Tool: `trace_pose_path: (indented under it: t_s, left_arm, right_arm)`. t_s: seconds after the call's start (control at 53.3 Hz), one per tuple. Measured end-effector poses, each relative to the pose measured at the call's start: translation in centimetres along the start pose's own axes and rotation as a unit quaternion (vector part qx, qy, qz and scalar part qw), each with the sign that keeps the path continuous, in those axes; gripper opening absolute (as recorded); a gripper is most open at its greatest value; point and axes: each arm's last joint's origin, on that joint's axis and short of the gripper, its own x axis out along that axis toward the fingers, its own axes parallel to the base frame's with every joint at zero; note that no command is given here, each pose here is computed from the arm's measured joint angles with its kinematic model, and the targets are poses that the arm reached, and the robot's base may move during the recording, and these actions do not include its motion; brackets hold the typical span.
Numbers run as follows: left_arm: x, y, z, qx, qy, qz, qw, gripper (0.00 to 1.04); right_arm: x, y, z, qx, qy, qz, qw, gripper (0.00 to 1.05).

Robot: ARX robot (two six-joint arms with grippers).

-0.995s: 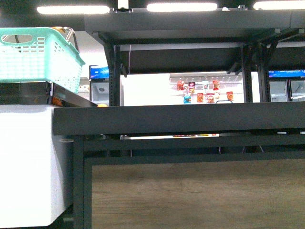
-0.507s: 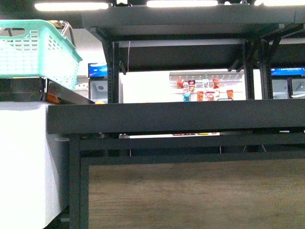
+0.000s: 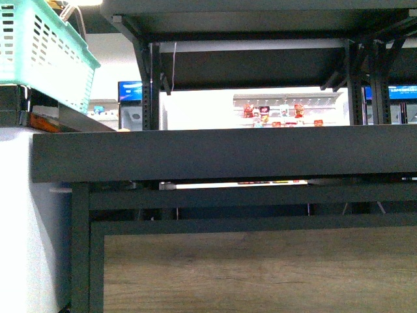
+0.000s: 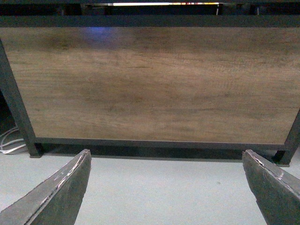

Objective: Pick lemon from shelf

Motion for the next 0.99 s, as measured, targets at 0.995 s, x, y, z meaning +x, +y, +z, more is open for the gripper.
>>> trace_pose_path:
  t_s: [0.995]
  left_arm:
    - [-0.01, 0.00, 0.01, 0.000, -0.001, 0.000, 1.000, 0.97]
  right_arm:
    - [0.00, 0.01, -0.01, 0.000, 0.000, 0.001, 1.000, 0.97]
